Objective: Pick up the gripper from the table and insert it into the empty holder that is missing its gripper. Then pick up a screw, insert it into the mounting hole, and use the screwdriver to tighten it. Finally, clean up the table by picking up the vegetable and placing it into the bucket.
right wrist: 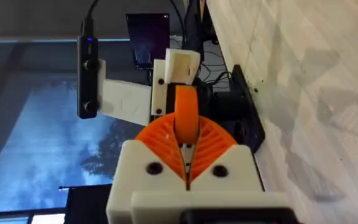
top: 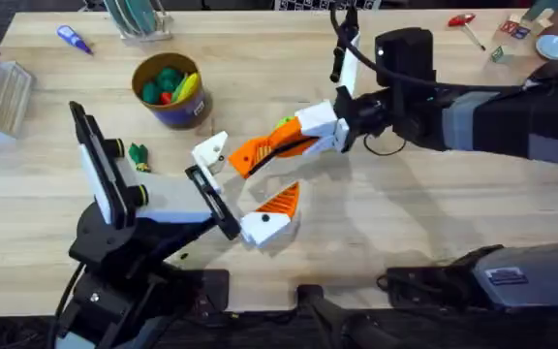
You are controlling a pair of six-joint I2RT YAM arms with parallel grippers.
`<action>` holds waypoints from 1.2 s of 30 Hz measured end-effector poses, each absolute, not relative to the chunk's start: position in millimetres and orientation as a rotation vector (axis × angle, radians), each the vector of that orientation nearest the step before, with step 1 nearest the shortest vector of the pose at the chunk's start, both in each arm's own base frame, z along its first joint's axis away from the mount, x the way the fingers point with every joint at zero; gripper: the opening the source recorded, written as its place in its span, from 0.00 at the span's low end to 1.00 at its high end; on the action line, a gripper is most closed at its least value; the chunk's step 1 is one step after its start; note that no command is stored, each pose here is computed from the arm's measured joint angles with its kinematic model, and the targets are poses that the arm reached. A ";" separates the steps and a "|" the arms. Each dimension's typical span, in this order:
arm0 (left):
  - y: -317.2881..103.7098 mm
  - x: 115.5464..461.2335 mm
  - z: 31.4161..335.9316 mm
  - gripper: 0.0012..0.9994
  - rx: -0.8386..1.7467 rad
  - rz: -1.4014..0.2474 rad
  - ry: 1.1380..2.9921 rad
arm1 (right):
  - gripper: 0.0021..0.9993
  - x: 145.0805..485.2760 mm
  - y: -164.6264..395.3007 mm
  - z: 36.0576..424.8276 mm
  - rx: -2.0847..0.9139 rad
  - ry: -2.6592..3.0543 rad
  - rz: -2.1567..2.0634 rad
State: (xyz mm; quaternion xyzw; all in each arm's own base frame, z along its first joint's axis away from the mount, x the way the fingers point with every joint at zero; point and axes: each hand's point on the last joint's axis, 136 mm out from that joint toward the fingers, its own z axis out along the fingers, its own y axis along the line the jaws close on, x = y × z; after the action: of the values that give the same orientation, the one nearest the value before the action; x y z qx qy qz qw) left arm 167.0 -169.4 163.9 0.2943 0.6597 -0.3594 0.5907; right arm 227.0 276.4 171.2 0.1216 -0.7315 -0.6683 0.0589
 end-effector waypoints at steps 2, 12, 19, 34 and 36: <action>-169.4 167.0 163.9 0.99 0.685 -0.836 1.535 | 0.01 228.7 277.0 172.2 0.371 -2.222 -2.030; -169.4 167.0 164.0 0.99 0.685 -0.836 1.535 | 0.01 236.5 278.7 171.3 0.318 -2.261 -2.024; -169.4 167.0 163.9 0.99 0.685 -0.836 1.535 | 0.01 238.5 279.3 170.1 0.282 -2.271 -2.011; -168.1 168.4 163.8 0.99 0.673 -0.834 1.541 | 0.01 236.9 291.7 175.5 0.300 -2.277 -2.020; -168.1 168.4 163.8 0.99 0.672 -0.834 1.541 | 0.01 237.4 292.2 175.2 0.296 -2.281 -2.019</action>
State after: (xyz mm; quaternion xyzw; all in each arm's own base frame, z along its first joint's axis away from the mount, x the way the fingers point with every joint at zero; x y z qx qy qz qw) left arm 168.4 -168.1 163.8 0.2888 0.6622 -0.3586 0.5911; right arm 237.4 292.2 175.2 0.0966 -0.7447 -0.6591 0.0407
